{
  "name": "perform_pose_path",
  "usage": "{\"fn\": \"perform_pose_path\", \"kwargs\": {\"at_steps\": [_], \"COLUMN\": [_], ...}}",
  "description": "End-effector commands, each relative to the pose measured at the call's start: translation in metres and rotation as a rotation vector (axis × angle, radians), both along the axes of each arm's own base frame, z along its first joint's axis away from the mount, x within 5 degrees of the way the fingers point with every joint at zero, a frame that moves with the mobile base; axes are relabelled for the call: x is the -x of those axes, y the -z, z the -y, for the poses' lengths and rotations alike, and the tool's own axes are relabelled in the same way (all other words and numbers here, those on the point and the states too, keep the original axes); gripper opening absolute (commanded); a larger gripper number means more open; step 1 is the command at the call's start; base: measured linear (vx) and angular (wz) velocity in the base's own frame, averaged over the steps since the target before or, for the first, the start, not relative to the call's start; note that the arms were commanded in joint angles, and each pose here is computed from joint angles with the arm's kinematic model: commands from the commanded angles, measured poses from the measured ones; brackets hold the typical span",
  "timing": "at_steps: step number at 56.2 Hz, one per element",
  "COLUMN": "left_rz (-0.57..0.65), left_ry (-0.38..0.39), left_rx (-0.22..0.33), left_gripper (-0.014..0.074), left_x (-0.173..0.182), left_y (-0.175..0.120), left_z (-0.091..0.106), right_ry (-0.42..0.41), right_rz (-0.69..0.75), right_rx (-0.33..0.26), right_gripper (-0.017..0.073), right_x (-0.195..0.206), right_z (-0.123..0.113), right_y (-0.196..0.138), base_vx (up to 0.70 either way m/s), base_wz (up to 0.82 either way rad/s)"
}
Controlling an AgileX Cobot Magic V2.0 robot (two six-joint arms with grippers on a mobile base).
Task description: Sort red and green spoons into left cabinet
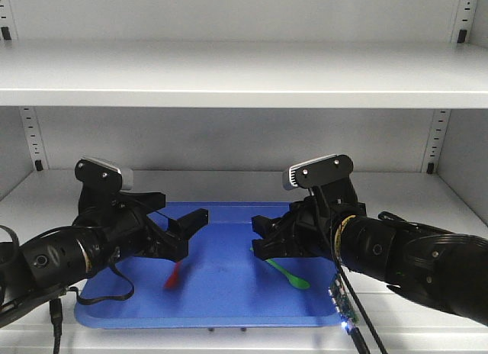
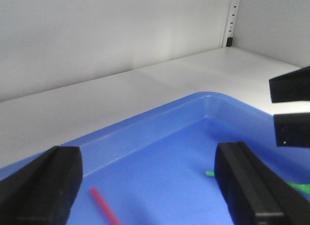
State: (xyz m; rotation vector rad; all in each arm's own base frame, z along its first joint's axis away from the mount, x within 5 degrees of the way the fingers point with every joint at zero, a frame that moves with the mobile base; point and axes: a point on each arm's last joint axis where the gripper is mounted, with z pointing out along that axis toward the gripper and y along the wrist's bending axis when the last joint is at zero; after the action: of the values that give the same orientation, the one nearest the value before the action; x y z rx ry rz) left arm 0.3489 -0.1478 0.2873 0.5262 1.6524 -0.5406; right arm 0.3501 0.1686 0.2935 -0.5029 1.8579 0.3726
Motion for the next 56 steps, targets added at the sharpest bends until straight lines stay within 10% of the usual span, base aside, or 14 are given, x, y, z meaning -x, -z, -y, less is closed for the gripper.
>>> {"fn": "perform_pose_path", "kwargs": {"at_steps": [1,49,56], "left_rz": [0.118,0.089,0.042], "left_ry": [0.025,-0.001,-0.088], "left_rx": [0.056,0.037,0.108], "left_gripper": [0.0663,0.0422,0.0367], "left_x": [0.006,0.012,0.033], "left_y": [-0.033,-0.031,-0.036], "left_z": [0.003,-0.002,-0.016], "right_ry": [-0.024,-0.024,-0.024], "right_rz": [0.076,0.073,0.073], "right_rx": [-0.044,-0.042,-0.042], "right_gripper": [0.0501,0.0501,0.0501], "right_x": [0.004,0.004,0.004], "right_z": [0.0,0.0,0.0], "right_y": [-0.027,-0.026,-0.026], "base_vx": [0.0,0.0,0.0], "base_wz": [0.0,0.0,0.0]}}
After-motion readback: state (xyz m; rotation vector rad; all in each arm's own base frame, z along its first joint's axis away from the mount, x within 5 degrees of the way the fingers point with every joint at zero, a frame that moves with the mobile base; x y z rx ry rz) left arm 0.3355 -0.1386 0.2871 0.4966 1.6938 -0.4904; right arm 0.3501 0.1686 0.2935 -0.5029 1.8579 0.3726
